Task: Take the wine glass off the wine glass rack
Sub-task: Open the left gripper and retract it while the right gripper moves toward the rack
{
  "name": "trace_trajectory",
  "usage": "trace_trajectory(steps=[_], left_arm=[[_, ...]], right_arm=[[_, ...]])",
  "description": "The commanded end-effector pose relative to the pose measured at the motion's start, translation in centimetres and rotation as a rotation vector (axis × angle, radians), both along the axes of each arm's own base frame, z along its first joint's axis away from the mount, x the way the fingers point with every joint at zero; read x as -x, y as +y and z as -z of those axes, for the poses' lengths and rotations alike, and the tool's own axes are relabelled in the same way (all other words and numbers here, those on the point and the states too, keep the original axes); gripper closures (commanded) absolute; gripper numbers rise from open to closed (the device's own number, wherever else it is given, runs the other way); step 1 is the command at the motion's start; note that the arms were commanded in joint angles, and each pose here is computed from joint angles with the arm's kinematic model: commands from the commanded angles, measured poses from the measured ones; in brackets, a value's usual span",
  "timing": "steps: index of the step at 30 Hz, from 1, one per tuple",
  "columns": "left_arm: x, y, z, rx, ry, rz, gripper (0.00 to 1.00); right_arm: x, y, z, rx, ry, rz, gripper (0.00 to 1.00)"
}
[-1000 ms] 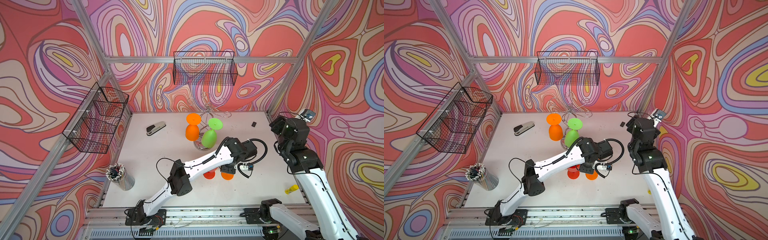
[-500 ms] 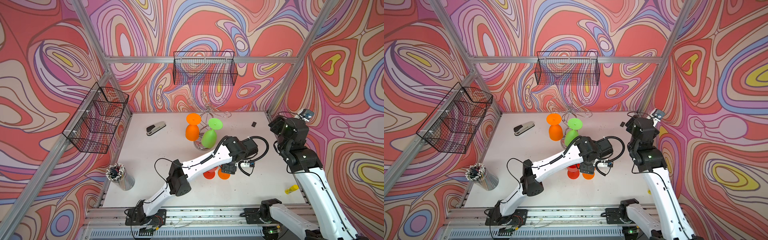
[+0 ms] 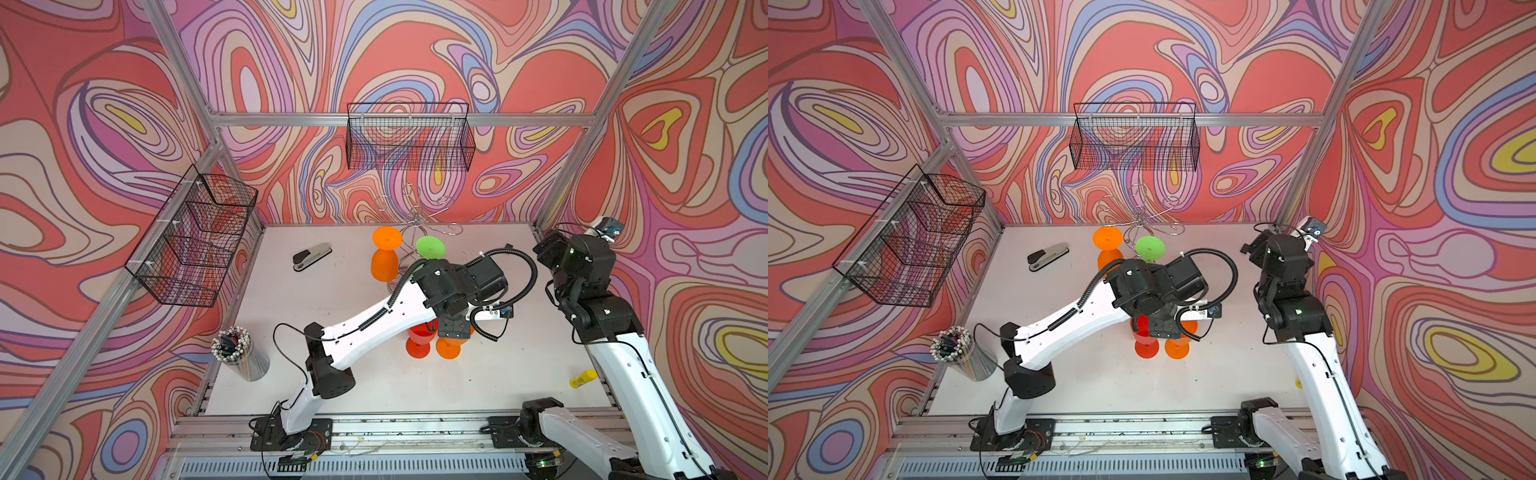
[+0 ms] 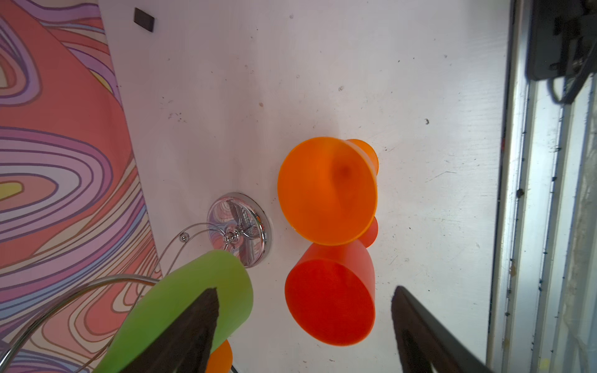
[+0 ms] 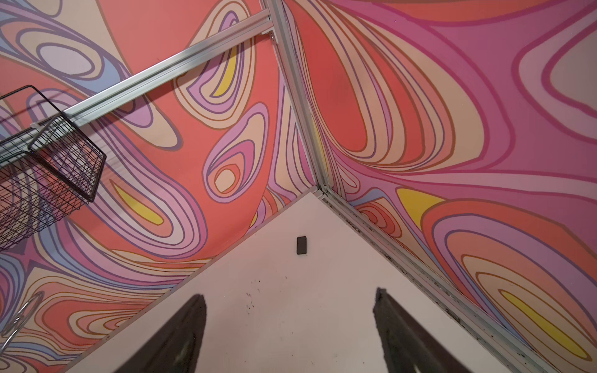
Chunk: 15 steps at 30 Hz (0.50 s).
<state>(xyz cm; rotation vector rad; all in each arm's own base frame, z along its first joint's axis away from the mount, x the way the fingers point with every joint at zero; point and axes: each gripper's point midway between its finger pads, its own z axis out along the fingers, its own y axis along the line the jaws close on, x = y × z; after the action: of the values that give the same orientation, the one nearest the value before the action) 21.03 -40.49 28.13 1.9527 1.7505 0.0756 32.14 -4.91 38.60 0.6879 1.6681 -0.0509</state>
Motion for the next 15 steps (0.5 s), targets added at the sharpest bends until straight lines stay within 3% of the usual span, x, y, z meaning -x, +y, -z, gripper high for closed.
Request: trace_trajectory(steps=[1,4,9,15], left_arm=[[0.7,0.0,-5.0,0.202,-0.038,-0.005,0.16],[0.7,0.9,-9.9,0.433,-0.076,-0.047,0.16],[0.1,5.7,-17.2,0.901,0.032,-0.166,0.16],[-3.1,13.9,-21.2,1.286,0.036,-0.416,0.15]], right_arm=[[0.4,0.7,-0.7,-0.035,-0.023,-0.045,0.14],[0.0,2.8,-1.3,-0.066,-0.057,-0.172,0.14],[-1.3,8.1,-2.0,-0.150,-0.050,-0.470,0.16],[-1.7,13.5,-2.6,-0.301,-0.048,-0.748,0.17]])
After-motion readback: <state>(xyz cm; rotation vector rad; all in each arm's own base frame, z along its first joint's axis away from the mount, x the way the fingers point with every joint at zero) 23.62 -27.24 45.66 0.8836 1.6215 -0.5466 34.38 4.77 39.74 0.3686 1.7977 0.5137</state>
